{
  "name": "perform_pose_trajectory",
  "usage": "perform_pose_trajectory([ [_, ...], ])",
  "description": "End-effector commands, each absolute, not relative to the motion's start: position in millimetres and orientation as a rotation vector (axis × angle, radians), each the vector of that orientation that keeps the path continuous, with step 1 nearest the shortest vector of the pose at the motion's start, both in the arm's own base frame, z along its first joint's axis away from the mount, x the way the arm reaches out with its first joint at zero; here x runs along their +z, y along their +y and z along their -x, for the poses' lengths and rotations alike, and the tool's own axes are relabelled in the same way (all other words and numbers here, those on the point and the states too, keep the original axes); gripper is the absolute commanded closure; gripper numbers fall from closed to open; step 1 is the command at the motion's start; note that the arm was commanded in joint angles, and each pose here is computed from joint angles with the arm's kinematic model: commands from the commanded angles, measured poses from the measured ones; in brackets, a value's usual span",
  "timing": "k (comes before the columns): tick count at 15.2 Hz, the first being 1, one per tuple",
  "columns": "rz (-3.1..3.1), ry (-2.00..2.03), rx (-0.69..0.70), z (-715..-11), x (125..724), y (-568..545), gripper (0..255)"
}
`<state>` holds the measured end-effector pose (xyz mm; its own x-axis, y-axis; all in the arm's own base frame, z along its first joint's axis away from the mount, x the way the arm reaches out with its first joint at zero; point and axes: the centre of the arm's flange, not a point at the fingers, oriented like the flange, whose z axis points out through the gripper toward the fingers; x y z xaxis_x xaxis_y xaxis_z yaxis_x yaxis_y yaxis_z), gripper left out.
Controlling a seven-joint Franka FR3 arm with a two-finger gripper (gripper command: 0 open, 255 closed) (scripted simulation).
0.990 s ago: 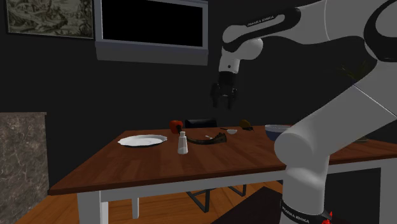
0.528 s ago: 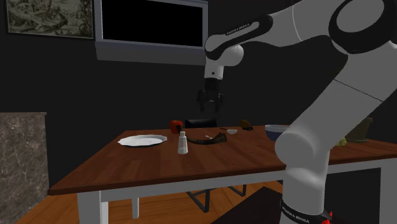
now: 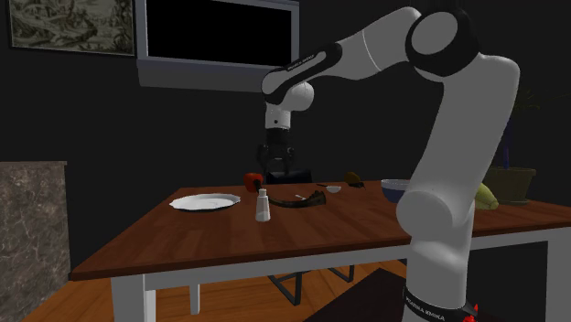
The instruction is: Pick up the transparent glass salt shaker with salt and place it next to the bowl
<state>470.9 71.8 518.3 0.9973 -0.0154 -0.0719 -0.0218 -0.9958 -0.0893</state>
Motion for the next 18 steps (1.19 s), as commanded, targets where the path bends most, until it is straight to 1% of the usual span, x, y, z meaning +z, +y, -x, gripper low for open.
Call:
perform_pose_trajectory([
  [1, 3.053, 0.024, 0.147, -497.4, 503.0, 82.8, 0],
  [3, 3.057, 0.019, 0.185, -520.8, 488.6, 94.4, 0],
  [11, 3.057, 0.019, 0.187, -517.1, 448.3, 98.1, 0],
  [18, 3.057, 0.019, 0.187, -517.1, 448.3, 98.1, 0],
])
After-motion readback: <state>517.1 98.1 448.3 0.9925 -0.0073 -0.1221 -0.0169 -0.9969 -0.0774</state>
